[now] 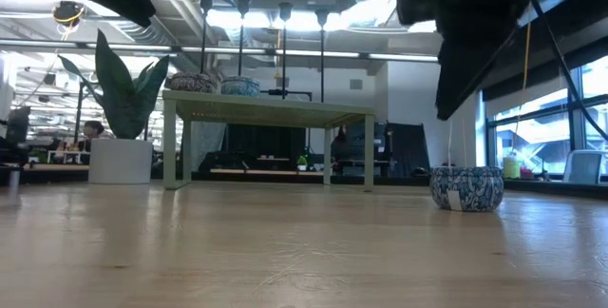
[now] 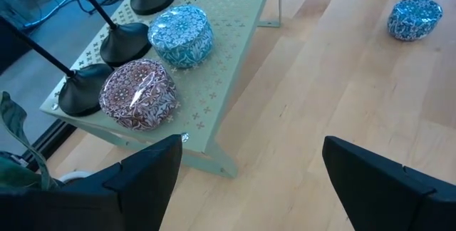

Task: Pick & Place candle stick holders
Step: Put the blue scented candle on the shelf

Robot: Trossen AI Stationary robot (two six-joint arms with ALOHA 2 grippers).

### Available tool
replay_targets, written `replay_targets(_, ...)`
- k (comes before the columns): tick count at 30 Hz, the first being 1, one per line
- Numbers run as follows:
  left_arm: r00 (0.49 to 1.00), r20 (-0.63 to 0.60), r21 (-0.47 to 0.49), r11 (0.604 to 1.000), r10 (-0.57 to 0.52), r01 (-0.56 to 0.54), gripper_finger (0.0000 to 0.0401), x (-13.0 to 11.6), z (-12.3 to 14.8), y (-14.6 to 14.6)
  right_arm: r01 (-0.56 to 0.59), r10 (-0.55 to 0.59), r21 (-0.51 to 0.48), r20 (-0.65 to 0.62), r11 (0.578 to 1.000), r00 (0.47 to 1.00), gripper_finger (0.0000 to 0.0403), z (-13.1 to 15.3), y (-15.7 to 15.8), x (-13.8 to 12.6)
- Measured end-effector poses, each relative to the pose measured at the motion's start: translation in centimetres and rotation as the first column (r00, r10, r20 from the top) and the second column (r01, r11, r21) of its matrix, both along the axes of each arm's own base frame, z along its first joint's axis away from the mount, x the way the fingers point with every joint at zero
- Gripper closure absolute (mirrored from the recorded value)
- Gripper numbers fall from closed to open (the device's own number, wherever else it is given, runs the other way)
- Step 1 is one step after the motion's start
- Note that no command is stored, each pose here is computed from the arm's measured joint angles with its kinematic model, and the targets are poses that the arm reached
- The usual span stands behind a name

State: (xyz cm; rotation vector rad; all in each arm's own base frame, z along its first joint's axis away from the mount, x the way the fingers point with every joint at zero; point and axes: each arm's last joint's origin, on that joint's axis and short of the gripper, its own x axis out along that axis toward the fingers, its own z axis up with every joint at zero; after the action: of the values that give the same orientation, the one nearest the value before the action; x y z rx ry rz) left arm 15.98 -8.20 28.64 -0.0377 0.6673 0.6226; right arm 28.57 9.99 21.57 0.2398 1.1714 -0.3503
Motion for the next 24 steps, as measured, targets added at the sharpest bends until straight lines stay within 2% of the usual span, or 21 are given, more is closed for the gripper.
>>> replay_targets(4, 1.000, 0.001, -0.001, 1.000, 0.000, 0.000, 0.0063, 0.0, 0.0, 0.0, 0.045, -0.045, -0.002, -0.038, 0.999, 0.998, 0.0025, -1.2, 0.0, 0.4)
replay_targets(9, 1.000, 0.007, -0.005, 1.000, 0.000, 0.000, 0.0063, 0.1, 0.0, 0.0, 0.169, -0.164, 0.051, -0.092, 0.984, 0.982, 0.0025, -2.2, -0.9, 0.9)
replay_targets(15, 1.000, 0.008, -0.012, 1.000, -0.002, 0.002, 0.0063, 0.1, 0.0, -0.1, 0.393, -0.376, 0.079, -0.166, 0.916, 0.911, 0.0025, -3.3, -2.3, 1.1)
replay_targets(24, 1.000, 0.008, -0.014, 1.000, -0.002, 0.002, 0.0063, 0.1, 0.0, -0.1, 0.412, -0.377, 0.130, -0.227, 0.902, 0.898, 0.0025, -4.7, -1.7, 1.6)
